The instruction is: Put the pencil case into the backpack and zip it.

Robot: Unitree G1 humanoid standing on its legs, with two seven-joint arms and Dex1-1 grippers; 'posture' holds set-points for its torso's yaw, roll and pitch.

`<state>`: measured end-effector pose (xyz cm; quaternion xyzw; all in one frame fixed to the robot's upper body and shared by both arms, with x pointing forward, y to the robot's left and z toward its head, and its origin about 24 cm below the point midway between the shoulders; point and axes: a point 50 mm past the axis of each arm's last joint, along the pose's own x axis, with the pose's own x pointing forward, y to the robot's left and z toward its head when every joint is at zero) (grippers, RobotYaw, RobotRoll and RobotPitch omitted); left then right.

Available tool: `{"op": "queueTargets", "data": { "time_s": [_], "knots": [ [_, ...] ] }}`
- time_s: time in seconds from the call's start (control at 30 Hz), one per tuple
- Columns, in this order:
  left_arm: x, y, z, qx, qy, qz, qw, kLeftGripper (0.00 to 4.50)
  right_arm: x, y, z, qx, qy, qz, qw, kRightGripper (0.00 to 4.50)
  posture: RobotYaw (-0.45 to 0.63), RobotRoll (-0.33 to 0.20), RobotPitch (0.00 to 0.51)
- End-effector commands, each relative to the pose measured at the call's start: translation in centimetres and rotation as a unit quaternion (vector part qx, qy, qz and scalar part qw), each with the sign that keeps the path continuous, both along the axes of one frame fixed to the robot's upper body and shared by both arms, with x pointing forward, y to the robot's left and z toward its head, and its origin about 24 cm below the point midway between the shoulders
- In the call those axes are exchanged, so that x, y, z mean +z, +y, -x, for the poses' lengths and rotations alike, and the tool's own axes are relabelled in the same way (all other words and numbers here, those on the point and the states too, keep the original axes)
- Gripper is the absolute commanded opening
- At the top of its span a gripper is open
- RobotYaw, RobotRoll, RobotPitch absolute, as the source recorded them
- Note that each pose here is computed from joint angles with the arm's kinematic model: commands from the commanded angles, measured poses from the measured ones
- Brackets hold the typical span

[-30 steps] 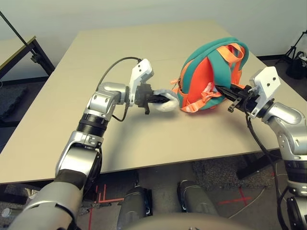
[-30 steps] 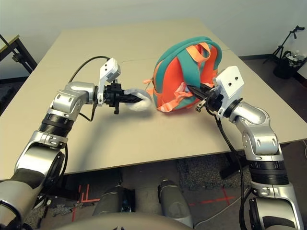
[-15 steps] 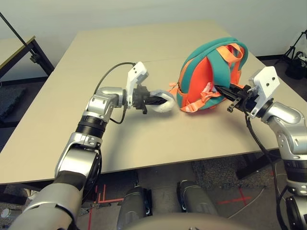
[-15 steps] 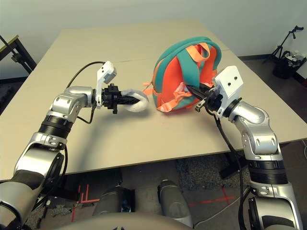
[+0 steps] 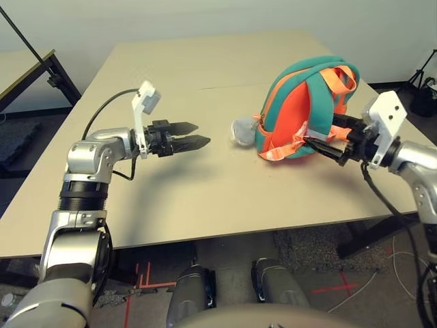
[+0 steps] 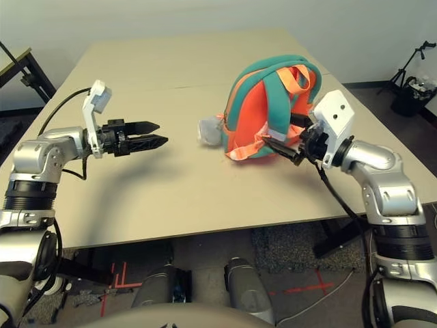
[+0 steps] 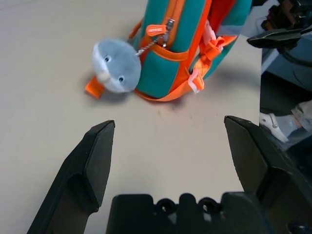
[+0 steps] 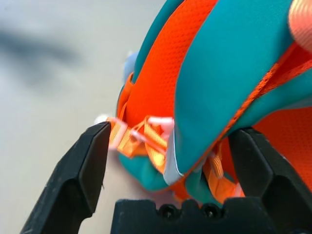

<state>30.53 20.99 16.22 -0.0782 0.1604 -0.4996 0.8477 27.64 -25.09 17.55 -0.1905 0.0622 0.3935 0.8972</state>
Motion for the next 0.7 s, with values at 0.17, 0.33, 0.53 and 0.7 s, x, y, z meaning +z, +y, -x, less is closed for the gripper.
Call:
{"op": "queueTargets", "data": {
  "time_s": [0.17, 0.33, 0.53, 0.7],
  "knots": [
    [1.1, 3.1, 2.0, 0.082, -0.01, -0.004, 0.997, 4.5, 2.5, -5.1, 1.1, -0.047, 0.035, 0.028, 0.998, 4.47, -0.14, 0.0, 0.0],
    [0.2, 4.5, 2.1, 0.161, -0.022, -0.008, 0.987, 4.5, 1.6, -7.7, 0.1, -0.126, 0.029, 0.01, 0.992, 4.47, -0.12, 0.0, 0.0],
    [-2.0, 5.9, 0.9, 0.33, -0.071, 0.005, 0.941, 4.5, -1.1, -9.1, -3.1, -0.279, -0.013, -0.074, 0.957, 4.47, -0.1, 0.0, 0.006],
    [-3.5, 6.3, -0.4, 0.421, -0.101, 0.001, 0.902, 4.5, -3.2, -8.5, -5.0, -0.352, -0.032, -0.12, 0.928, 4.47, -0.09, 0.0, 0.009]
  ]
}}
